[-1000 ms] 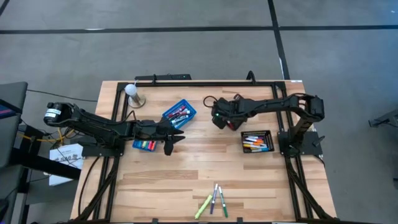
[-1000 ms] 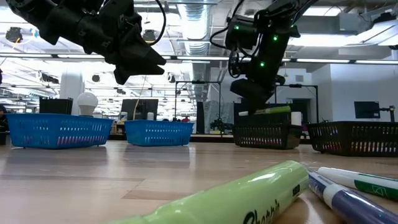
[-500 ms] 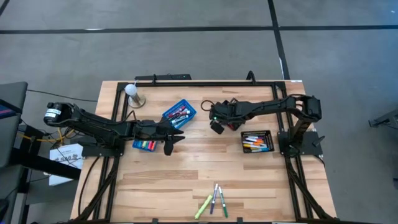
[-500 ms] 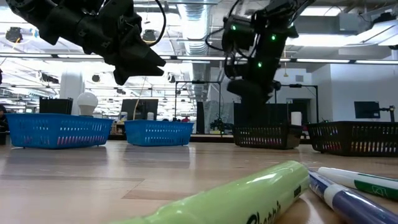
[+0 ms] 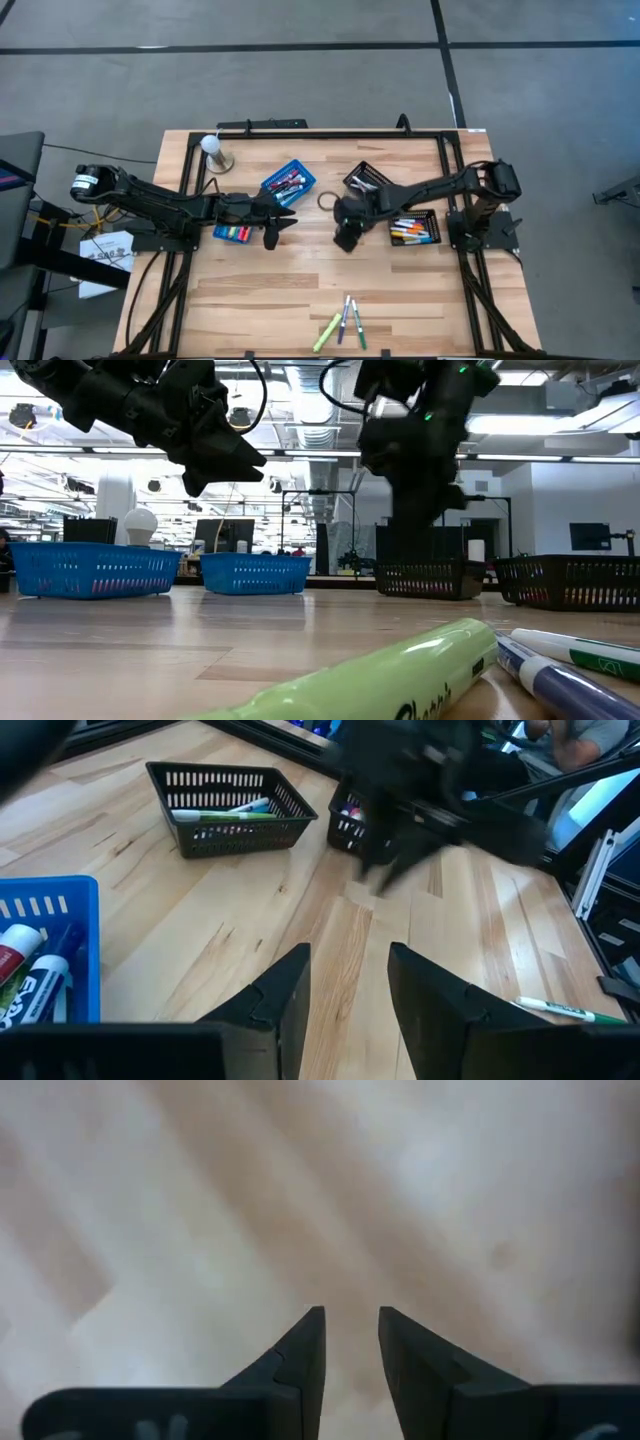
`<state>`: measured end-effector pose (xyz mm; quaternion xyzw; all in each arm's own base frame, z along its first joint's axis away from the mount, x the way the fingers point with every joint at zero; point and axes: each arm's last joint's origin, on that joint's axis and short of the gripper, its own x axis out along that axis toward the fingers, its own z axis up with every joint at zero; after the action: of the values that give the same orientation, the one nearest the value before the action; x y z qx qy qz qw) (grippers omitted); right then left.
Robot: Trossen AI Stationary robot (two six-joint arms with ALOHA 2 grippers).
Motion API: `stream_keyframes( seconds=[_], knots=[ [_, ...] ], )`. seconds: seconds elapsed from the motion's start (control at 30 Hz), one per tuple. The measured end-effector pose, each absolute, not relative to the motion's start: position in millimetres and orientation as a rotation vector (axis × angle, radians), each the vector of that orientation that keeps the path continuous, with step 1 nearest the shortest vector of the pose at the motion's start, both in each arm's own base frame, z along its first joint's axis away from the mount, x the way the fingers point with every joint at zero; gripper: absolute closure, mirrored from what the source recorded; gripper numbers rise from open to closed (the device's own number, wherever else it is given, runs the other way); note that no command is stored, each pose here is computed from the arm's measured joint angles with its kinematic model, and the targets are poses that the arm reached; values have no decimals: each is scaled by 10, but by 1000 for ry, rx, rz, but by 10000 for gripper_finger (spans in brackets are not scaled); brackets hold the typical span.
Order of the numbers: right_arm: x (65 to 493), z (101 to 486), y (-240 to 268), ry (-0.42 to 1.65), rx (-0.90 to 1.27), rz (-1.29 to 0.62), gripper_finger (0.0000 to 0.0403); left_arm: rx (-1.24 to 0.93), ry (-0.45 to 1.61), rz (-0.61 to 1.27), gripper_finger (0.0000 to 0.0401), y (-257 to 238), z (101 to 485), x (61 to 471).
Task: Pick & Place Markers
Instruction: Put the dark green marker pen into the top black bin
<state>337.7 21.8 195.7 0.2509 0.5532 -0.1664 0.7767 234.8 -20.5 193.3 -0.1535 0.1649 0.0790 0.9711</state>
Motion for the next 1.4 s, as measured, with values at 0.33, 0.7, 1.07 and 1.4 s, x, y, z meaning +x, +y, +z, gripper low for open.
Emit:
stream_keyframes(
  seconds=[0.33, 0.7, 1.07, 1.4],
  knots=[
    [3172, 1914, 1098, 1327, 686, -300, 315, -309, 339, 161, 270, -204, 1928, 2346],
    [2949, 1918, 1635, 1337, 850, -394, 315, -309, 340, 161, 270, -204, 1927, 2345],
    [3015, 1732, 1812, 1303, 881, -395, 315, -309, 340, 161, 270, -204, 1927, 2345],
    [3195, 1527, 1975, 1224, 939, -290, 315, -309, 337, 160, 270, -205, 1928, 2347]
  ],
)
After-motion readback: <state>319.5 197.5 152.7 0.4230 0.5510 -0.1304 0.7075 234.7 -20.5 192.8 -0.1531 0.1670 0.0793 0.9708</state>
